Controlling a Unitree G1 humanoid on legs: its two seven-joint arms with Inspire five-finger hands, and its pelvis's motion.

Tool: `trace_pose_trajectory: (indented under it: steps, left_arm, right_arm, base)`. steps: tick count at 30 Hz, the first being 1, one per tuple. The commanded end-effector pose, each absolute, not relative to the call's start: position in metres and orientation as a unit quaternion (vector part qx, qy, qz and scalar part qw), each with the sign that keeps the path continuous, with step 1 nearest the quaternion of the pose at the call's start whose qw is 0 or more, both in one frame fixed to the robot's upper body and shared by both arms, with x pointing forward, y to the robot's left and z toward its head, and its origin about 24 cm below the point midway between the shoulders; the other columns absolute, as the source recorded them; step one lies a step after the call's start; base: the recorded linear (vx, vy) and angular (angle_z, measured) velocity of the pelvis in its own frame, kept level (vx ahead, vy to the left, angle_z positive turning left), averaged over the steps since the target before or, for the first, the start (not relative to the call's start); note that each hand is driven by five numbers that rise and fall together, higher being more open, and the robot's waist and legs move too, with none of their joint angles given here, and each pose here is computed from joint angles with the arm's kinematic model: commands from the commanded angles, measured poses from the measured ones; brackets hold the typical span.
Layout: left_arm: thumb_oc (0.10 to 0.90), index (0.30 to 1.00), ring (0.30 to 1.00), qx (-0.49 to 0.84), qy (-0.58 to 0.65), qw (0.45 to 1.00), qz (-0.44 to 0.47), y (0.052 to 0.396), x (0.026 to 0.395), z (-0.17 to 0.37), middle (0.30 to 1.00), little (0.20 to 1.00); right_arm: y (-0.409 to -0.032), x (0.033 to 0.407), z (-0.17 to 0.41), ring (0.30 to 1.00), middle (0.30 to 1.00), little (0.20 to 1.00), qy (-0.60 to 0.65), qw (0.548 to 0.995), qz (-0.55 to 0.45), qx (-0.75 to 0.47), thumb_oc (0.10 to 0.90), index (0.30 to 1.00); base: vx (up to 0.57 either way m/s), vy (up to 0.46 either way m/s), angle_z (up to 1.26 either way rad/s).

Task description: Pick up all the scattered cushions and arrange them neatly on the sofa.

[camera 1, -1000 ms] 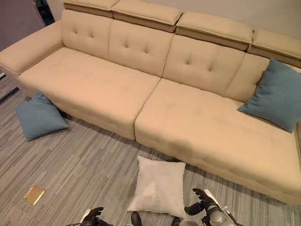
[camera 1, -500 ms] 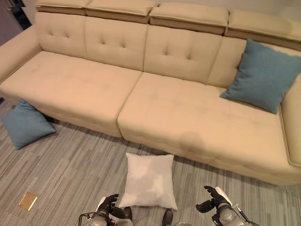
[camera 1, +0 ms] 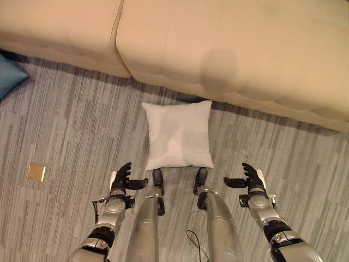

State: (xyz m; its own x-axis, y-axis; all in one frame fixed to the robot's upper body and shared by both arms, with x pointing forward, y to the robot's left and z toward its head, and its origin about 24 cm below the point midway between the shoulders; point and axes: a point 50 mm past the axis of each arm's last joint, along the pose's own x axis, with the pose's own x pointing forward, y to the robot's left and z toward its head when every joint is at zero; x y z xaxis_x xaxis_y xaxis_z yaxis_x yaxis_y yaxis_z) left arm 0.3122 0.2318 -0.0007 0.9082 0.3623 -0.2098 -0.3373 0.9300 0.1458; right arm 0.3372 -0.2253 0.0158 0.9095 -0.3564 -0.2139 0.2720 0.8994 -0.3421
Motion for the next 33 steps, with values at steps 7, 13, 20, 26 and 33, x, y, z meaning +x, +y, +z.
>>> trace_pose_trajectory:
  steps: [7, 13, 20, 26, 33]
  left_arm:
    - [0.800, 0.900, 0.900, 0.009, 0.049, 0.972, 0.229, 0.247, 0.320, 0.026, 0.900, 0.900]
    - [0.800, 0.900, 0.900, 0.000, -0.011, 0.969, 0.246, 0.255, 0.346, 0.071, 0.900, 0.900]
    - [0.800, 0.900, 0.900, -0.002, -0.086, 0.968, 0.234, 0.255, 0.369, 0.128, 0.900, 0.900]
    - [0.800, 0.900, 0.900, -0.016, -0.137, 0.969, 0.203, 0.236, 0.383, 0.167, 0.900, 0.900]
    - [0.800, 0.900, 0.900, -0.020, -0.144, 0.977, 0.158, 0.197, 0.393, 0.175, 0.900, 0.900]
  right_arm:
    - [-0.243, 0.353, 0.070, 0.900, 0.900, 0.900, 0.018, 0.965, -0.225, -0.135, 0.800, 0.900]
    - [-0.239, 0.378, 0.128, 0.900, 0.900, 0.900, -0.060, 0.966, -0.238, -0.083, 0.800, 0.900]
    - [-0.225, 0.394, 0.167, 0.900, 0.900, 0.900, -0.103, 0.971, -0.215, -0.037, 0.800, 0.900]
    - [-0.193, 0.405, 0.206, 0.900, 0.900, 0.900, -0.152, 0.975, -0.158, -0.013, 0.800, 0.900]
    - [-0.141, 0.406, 0.221, 0.900, 0.900, 0.900, -0.178, 0.977, -0.072, 0.090, 0.800, 0.900]
  base:
    - [0.02, -0.011, -0.04]
    - [0.10, -0.004, -0.07]
    - [0.04, -0.012, -0.02]
    - [0.03, 0.003, -0.04]
    - [0.02, 0.009, 0.00]
